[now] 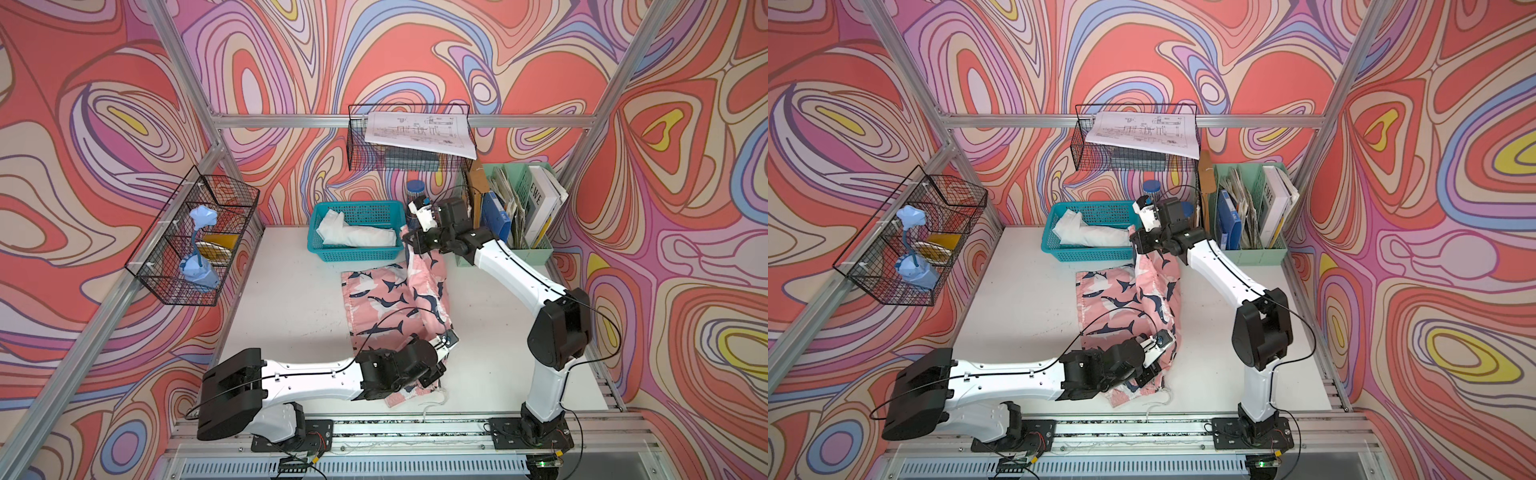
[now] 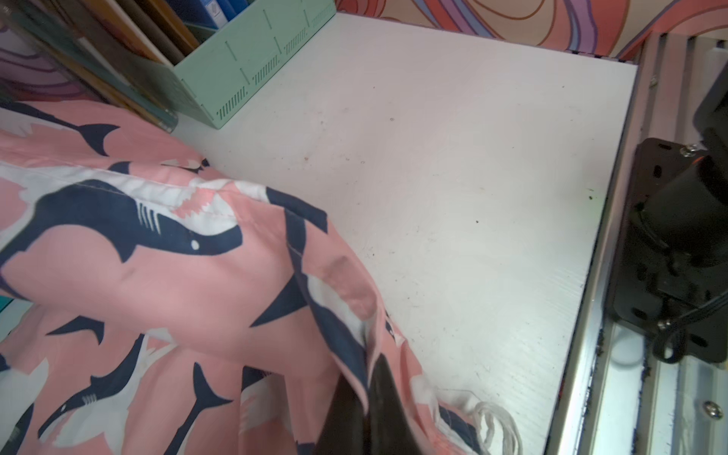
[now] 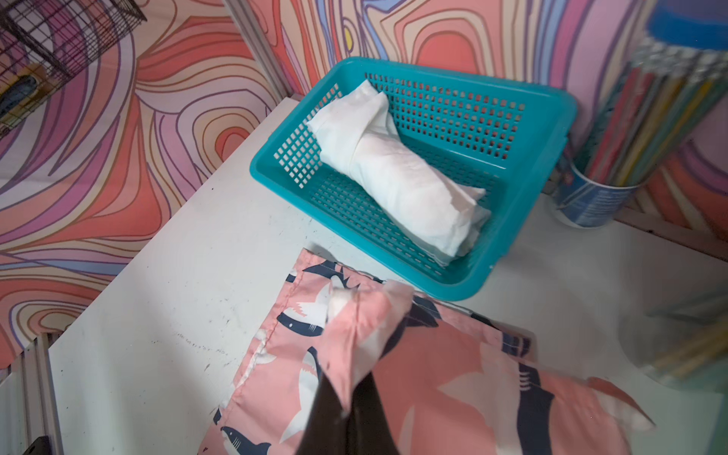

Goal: Roll up the shorts
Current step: Fold the shorts at the center of the board.

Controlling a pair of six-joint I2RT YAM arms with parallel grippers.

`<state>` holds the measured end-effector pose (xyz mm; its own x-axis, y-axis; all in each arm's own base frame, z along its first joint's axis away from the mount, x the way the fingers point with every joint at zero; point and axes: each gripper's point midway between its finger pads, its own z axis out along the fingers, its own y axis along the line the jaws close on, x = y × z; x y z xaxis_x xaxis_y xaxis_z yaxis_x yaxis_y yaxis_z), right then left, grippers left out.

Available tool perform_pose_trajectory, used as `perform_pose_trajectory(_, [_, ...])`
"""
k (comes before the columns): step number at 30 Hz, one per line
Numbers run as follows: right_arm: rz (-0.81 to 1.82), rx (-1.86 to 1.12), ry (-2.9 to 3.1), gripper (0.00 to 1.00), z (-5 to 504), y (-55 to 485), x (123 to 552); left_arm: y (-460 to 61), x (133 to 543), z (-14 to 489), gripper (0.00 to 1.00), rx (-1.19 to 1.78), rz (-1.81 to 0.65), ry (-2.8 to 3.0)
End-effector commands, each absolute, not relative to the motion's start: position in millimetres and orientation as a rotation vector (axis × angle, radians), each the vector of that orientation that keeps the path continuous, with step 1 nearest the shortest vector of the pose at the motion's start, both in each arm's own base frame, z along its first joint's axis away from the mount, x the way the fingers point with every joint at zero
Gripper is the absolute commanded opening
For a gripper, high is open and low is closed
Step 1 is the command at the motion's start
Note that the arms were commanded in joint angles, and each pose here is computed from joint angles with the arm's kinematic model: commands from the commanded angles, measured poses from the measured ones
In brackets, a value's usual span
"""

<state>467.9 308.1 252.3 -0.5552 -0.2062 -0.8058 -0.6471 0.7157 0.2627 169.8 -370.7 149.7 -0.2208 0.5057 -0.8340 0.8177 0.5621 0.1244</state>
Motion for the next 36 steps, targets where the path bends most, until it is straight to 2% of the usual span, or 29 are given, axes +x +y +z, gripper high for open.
perform_pose_trajectory(1, [0.745,-0.737,2.110,0.00,248,341,462,-341,175,143,0.00,0.929,-0.389,1.963])
perform_pose_trajectory(6, [0.783,-0.849,2.143,0.00,225,388,455,-308,171,123,0.00,0.799,-0.410,2.033])
perform_pose_trajectory(16, [0.902,-0.894,2.158,0.00,201,423,441,-258,170,108,0.00,0.725,-0.251,2.127])
perform_pose_trajectory(27, [1.041,-1.001,2.196,0.00,160,456,416,-220,159,89,0.00,0.536,-0.345,2.180])
perform_pose_trajectory(30, [1.068,-1.009,2.197,0.00,157,461,415,-212,158,86,0.09,0.496,-0.360,2.182])
perform_pose_trajectory(34, [1.098,-1.016,2.200,0.00,150,465,415,-199,158,84,0.10,0.457,-0.334,2.185])
perform_pose_trajectory(36, [1.121,-1.025,2.202,0.00,148,467,413,-196,157,83,0.18,0.457,-0.335,2.186])
